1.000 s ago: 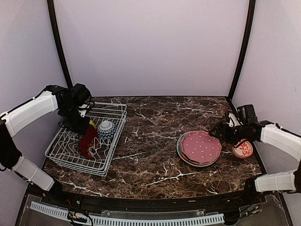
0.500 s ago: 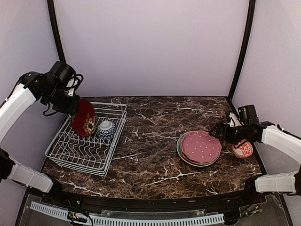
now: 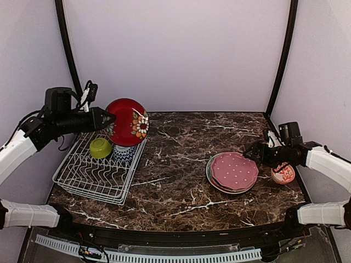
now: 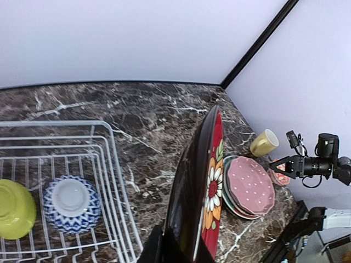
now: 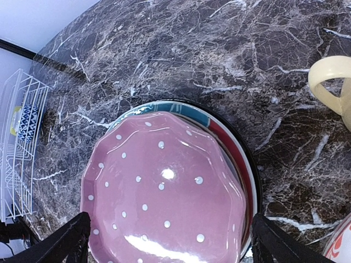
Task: Unload the mixed dishes from the dish rack
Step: Pass from the left arm to the right
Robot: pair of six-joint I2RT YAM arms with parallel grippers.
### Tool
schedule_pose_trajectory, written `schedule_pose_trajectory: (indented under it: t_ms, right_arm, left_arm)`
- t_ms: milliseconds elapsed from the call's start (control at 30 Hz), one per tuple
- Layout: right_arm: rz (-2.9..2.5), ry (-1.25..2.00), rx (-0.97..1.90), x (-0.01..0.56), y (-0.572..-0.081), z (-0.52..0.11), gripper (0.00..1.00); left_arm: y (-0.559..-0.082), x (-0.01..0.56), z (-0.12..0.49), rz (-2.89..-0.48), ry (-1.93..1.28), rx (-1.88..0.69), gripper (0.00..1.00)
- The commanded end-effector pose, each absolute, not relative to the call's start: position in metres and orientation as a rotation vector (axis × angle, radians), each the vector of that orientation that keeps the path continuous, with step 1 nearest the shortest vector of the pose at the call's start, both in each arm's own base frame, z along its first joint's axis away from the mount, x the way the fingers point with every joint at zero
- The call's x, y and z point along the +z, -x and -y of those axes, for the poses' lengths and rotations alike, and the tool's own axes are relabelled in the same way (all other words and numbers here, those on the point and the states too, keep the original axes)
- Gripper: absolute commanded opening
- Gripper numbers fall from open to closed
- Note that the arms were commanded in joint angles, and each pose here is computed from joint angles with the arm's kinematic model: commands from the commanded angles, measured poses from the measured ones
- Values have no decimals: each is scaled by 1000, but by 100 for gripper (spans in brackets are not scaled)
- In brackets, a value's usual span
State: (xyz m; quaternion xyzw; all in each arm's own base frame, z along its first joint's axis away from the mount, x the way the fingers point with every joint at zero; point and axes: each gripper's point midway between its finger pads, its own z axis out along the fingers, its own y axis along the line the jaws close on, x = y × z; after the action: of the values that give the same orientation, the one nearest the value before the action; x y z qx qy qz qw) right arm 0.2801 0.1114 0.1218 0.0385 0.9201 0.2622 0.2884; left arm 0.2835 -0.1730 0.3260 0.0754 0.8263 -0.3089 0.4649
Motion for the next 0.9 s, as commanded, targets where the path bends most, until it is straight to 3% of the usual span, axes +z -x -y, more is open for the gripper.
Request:
schedule_pose_trajectory:
  t_ms: [0, 200, 433, 667, 800, 867]
  right_arm:
    - [-2401, -78, 798, 141, -281, -124, 99]
    - [-2282, -26, 1040, 164, -280, -156, 99]
    - [-2187, 128, 1301, 190, -273, -216, 99]
    - [-2204, 229, 1492, 181, -258, -276, 98]
    - [-2215, 284, 1553, 177, -251, -303, 89]
    - [-2234, 301, 1564, 171, -249, -311, 78]
  left_arm:
    - [-294, 327, 226, -1939, -216, -1155, 1]
    - [-291, 282, 283, -1954, -210, -1481, 1]
    - [-275, 239, 349, -2078, -348, -1589, 1]
    - [-267, 218, 387, -2146, -432, -1649, 1]
    - [-263, 208, 398, -2179, -459, -1668, 1]
    - [-261, 207, 402, -2185, -472, -1677, 1]
